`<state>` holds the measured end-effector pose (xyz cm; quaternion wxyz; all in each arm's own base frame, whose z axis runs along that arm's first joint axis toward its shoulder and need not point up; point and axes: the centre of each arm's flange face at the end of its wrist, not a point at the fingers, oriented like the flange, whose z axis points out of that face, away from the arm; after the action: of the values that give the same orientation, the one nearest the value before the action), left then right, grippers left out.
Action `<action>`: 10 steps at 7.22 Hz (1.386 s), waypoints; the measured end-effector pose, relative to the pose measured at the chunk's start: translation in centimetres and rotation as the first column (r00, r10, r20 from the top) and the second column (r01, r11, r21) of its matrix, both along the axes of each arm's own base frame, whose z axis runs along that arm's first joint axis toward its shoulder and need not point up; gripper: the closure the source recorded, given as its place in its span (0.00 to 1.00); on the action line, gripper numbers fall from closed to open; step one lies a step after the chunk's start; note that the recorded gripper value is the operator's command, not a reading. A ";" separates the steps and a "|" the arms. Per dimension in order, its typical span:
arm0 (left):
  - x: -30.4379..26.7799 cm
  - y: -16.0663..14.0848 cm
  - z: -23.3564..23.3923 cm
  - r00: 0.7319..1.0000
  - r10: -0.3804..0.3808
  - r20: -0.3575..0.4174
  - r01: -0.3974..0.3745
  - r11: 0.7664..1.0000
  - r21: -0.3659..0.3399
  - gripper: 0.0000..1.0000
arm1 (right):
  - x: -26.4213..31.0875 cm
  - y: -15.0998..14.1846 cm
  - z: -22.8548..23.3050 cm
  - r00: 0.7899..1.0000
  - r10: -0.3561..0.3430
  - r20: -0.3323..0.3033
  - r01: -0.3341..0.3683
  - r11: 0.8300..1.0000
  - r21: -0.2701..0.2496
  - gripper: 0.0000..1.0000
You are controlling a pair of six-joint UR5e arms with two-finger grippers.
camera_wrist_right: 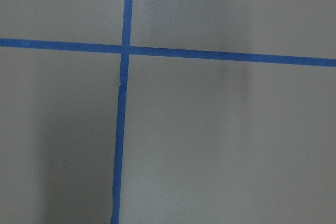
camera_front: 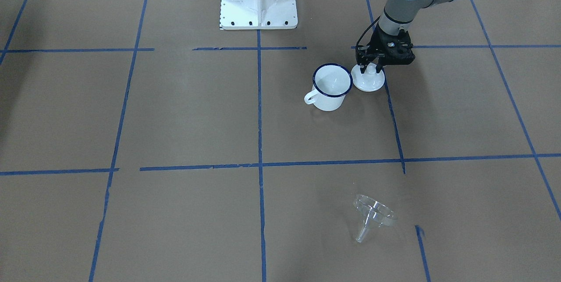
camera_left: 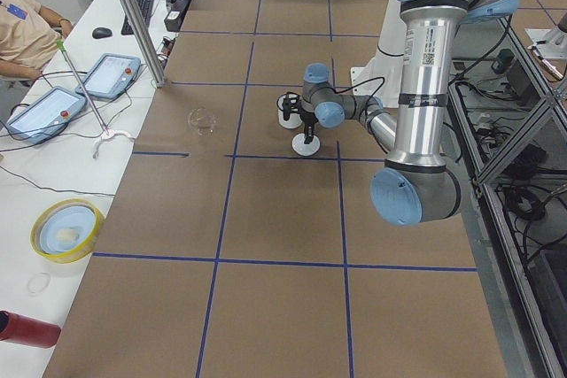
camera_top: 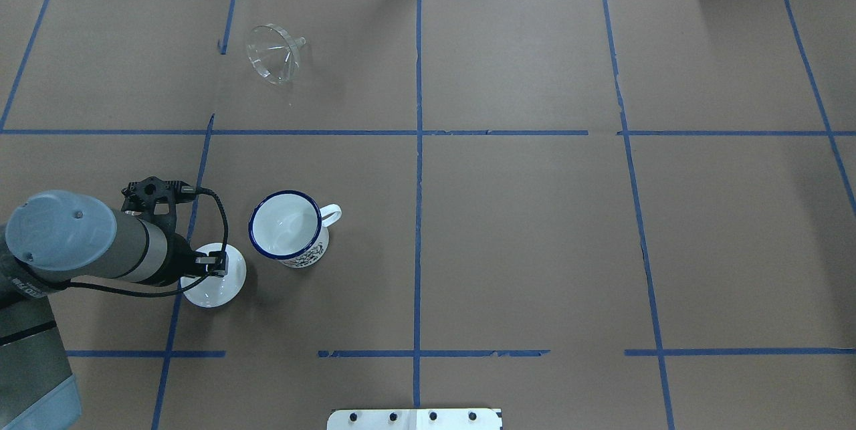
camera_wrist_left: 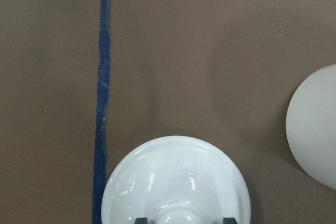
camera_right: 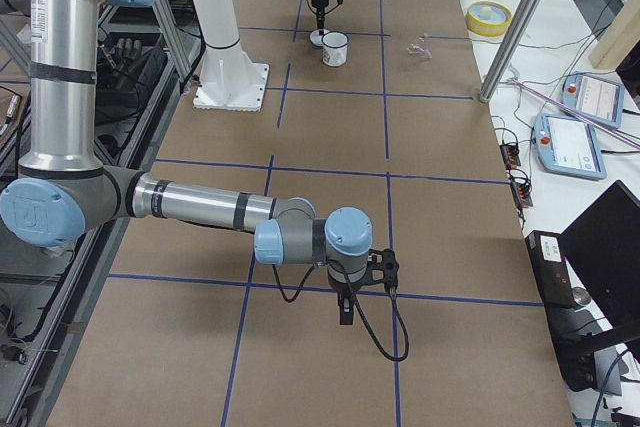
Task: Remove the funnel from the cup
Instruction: 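Close the left gripper on the lid knob and lift the lid, then carry the white lid over the mug with the left gripper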
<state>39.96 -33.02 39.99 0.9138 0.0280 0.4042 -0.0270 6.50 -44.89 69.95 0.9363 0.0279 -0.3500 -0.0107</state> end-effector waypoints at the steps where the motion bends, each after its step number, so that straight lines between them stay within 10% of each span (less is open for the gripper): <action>1: 0.0 -0.1 0.0 1.000 -0.001 0.000 0.001 1.000 0.000 0.78 | 0.0 0.0 0.0 1.000 0.000 0.000 0.000 1.000 0.000 0.00; 2: -0.1 -0.1 0.0 1.000 -0.002 -0.001 0.002 1.000 0.000 1.00 | 0.0 0.0 0.0 1.000 0.000 0.000 0.000 1.000 0.000 0.00; 10: -7.2 -1.4 -15.8 0.997 -0.078 -0.021 0.078 0.997 -0.022 1.00 | 0.0 0.0 0.0 1.000 0.000 0.000 0.000 1.000 0.000 0.00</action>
<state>32.74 -34.38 24.16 0.9079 0.0338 0.4123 -0.0672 6.50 -44.89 69.96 0.9363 0.0279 -0.3500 -0.0108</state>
